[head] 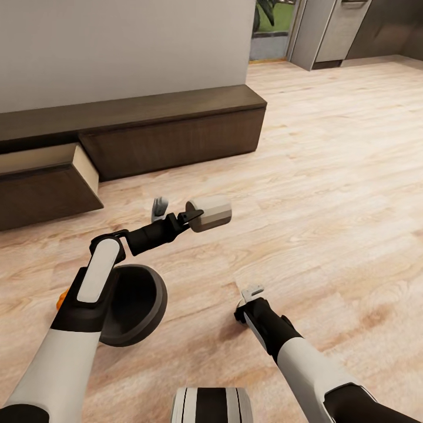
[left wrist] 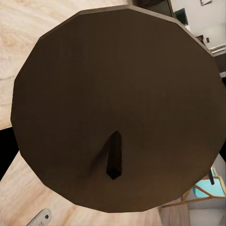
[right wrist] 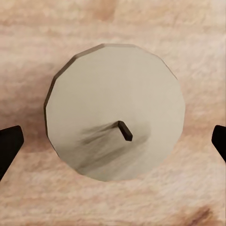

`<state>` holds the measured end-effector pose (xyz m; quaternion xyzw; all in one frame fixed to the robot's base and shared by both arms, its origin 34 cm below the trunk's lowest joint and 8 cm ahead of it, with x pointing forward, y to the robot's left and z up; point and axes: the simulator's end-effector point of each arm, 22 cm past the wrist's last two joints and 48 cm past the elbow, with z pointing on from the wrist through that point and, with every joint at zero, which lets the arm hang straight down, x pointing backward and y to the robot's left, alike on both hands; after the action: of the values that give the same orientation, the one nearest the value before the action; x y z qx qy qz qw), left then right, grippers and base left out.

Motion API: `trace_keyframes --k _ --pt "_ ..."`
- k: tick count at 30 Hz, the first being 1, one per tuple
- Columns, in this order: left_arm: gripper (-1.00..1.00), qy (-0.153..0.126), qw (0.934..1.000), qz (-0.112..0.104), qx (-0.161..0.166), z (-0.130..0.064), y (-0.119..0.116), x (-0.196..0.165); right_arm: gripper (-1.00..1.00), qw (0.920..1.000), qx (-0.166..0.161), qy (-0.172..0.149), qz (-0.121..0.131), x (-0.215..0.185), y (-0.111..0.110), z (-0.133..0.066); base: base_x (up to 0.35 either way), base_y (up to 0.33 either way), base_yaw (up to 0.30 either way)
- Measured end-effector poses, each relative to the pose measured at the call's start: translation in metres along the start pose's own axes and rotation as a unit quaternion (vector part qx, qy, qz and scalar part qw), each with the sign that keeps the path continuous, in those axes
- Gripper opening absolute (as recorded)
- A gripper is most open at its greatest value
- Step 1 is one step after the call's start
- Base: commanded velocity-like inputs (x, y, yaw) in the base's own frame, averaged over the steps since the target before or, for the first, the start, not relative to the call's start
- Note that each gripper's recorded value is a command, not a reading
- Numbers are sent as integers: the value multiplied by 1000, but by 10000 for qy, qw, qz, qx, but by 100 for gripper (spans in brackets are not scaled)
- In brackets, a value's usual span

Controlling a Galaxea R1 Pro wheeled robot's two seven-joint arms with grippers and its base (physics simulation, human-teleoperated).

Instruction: Place each of the two pumpkins and all three candles from the living room inside a cabinet in the living room (use any cabinet), then make sure every cabinet is closed, and position the cauldron so it is next to a table in the living room.

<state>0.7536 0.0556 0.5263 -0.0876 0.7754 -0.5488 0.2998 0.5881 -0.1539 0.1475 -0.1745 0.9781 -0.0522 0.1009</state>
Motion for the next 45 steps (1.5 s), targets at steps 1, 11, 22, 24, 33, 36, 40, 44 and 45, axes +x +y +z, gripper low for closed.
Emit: trace_keyframes --k 1,11,22,24,33,36,40,44,45 --pt "-100 -1 10000 0 0 0 0 0 100 10000 0 0 1 0 0 0 184 0 0" --pt "-100 2 10000 -10 10 0 0 1 100 10000 -3 1 8 0 0 0 69 0 0" --pt "-100 67 9999 -133 -72 6 20 9 100 9998 -67 160 -3 14 7 14 0 0 0" --pt "-100 66 9999 -145 -55 6 19 9 100 9998 -67 160 -3 14 7 14 0 0 0" --pt "-100 97 9997 -205 -97 8 30 13 100 9997 -97 232 -7 21 10 21 0 0 0" --pt "-100 144 9995 -248 -115 8 35 18 100 9996 -107 249 -30 20 10 23 0 0 0" --pt "-100 151 9994 -274 -118 8 36 20 100 9991 -103 405 -82 28 10 24 0 0 0" --pt "-100 170 9993 -315 -102 5 39 25 100 9989 -73 459 -72 27 6 23 0 0 0" --pt "-100 172 9993 -311 -99 5 40 25 100 9988 -69 476 -75 27 6 23 0 0 0"
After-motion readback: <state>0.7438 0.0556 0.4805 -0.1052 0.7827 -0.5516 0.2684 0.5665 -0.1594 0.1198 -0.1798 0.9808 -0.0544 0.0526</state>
